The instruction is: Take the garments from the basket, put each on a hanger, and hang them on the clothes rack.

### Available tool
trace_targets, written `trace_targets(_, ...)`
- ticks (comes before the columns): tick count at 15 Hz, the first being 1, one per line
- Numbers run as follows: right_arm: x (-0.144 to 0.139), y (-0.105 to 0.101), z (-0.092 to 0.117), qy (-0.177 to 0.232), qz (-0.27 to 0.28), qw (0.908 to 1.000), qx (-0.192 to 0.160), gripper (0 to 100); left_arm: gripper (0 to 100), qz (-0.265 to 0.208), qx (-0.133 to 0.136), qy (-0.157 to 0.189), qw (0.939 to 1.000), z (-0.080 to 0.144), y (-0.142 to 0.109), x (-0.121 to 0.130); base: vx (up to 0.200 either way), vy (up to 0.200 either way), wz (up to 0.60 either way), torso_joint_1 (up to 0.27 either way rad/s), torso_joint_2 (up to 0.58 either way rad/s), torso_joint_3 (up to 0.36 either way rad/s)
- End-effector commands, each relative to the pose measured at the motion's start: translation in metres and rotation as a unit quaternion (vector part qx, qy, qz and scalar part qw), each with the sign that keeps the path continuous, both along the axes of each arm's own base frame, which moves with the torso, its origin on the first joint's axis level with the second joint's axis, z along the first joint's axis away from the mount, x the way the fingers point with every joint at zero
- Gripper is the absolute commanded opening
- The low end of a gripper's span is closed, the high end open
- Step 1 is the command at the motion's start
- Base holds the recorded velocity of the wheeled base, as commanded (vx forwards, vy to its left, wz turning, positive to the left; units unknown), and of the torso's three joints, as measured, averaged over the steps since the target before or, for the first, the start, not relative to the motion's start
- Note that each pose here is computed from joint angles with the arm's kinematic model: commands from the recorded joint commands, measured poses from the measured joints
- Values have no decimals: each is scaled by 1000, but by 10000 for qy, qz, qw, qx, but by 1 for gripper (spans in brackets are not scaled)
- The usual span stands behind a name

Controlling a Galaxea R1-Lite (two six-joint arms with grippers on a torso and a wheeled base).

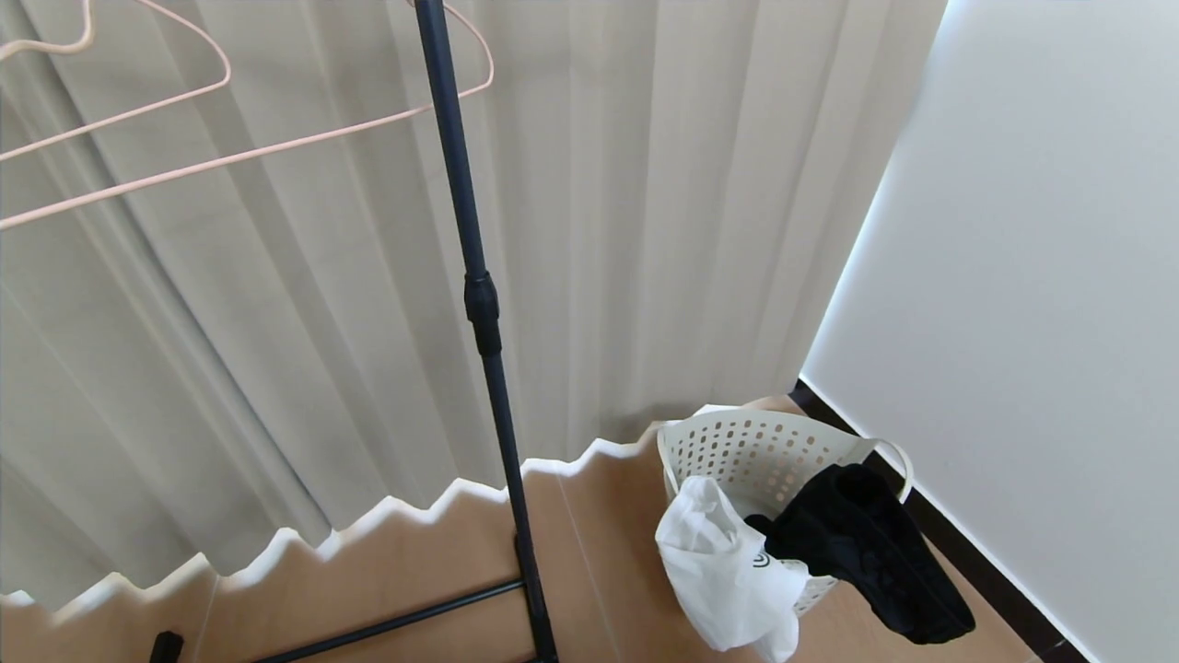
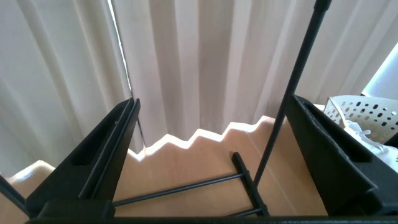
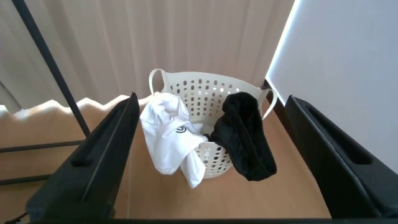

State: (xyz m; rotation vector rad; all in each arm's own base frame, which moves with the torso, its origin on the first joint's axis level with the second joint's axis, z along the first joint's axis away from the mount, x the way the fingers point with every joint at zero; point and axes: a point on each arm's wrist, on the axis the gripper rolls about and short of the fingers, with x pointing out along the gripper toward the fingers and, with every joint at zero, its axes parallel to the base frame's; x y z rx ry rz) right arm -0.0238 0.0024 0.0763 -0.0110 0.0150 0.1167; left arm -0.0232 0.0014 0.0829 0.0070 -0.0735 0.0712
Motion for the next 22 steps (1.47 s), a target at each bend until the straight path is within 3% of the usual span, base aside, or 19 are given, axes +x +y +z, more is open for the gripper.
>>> trace_targets(1, 0, 0, 0, 13, 8, 10000, -2, 100, 100, 6, -1, 1, 10000, 0, 0, 0, 0, 0, 0, 0, 0, 0)
trace_targets(8, 0, 0, 0, 13, 8, 10000, -2, 100, 100, -1, 7, 1, 10000, 0, 0, 0, 0, 0, 0, 0, 0, -7)
trace_targets(18, 0, 0, 0, 13, 8, 10000, -2, 100, 100, 6, -1, 1, 10000, 0, 0, 0, 0, 0, 0, 4, 0, -164)
trace_targets(22, 0, 0, 0, 13, 8, 10000, -2, 100, 100, 6, -9, 0, 10000, 0, 0, 0, 0, 0, 0, -2, 144, 82)
